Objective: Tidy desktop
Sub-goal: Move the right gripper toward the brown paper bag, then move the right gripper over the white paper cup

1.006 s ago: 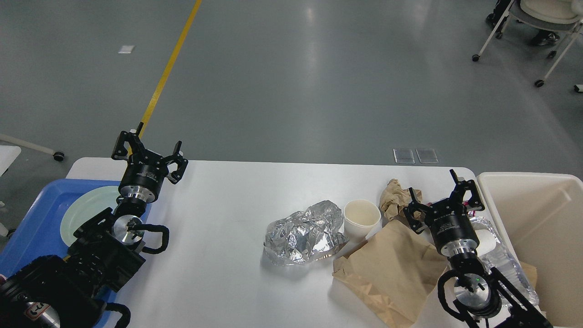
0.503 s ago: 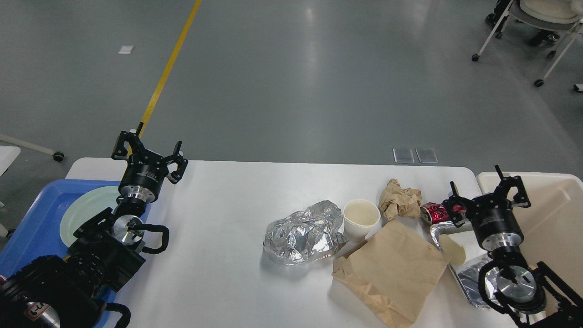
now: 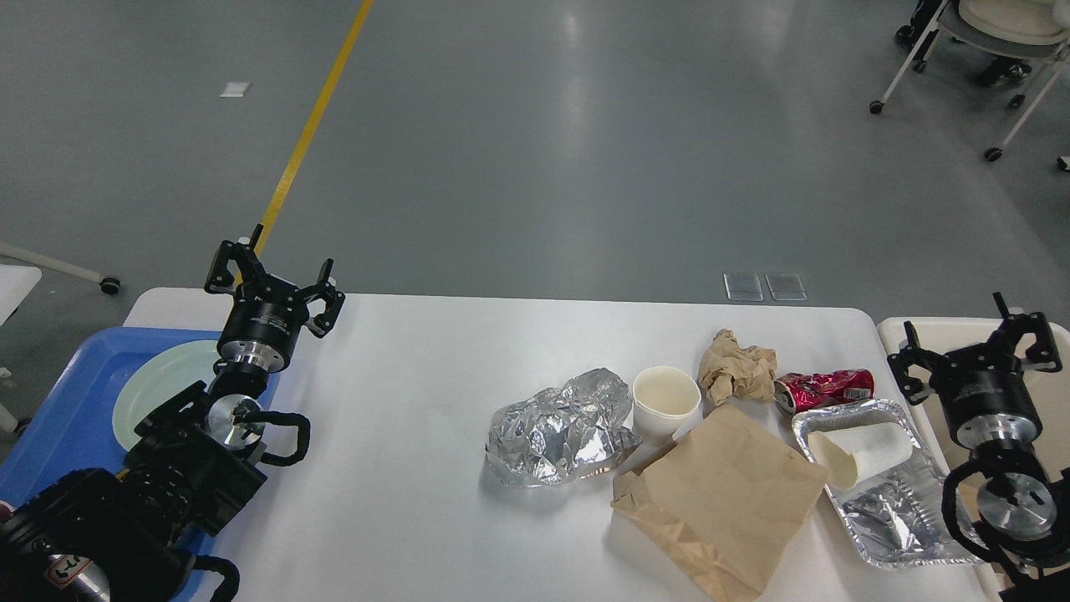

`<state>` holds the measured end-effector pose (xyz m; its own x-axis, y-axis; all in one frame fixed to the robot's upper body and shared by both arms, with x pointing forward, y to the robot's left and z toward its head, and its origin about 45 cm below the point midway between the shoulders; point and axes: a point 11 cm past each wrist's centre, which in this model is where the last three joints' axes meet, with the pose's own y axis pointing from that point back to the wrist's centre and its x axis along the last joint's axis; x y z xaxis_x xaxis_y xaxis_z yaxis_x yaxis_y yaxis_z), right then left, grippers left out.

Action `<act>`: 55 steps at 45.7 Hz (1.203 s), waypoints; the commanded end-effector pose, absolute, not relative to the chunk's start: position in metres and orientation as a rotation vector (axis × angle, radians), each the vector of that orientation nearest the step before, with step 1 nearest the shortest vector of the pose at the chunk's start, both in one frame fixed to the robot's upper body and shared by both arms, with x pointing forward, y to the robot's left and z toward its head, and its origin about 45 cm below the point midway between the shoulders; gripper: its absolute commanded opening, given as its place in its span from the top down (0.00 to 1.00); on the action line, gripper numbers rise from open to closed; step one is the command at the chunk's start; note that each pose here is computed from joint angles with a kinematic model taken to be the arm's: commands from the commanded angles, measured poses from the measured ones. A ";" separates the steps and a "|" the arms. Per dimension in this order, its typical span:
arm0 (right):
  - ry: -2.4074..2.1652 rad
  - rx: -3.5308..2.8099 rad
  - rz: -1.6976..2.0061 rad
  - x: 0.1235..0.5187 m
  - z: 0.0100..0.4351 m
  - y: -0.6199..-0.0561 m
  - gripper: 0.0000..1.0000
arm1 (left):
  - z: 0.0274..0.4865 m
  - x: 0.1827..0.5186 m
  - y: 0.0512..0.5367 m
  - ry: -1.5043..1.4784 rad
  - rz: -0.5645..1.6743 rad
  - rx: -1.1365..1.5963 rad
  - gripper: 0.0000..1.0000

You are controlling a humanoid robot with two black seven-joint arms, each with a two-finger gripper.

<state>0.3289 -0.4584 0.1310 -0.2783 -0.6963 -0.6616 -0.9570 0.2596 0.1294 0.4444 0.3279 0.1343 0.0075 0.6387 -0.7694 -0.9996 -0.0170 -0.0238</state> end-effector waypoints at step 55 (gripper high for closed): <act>1.935 -3.113 0.161 0.393 0.222 -0.460 0.00 | 0.134 0.444 0.328 0.663 1.465 -0.709 0.03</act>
<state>0.3900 -0.4706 0.2266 0.3232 -0.9462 0.0139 -0.9043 -0.3045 0.2990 0.4444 0.3279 0.1342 0.0075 0.6387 -0.7694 -0.9996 -0.0169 -0.0237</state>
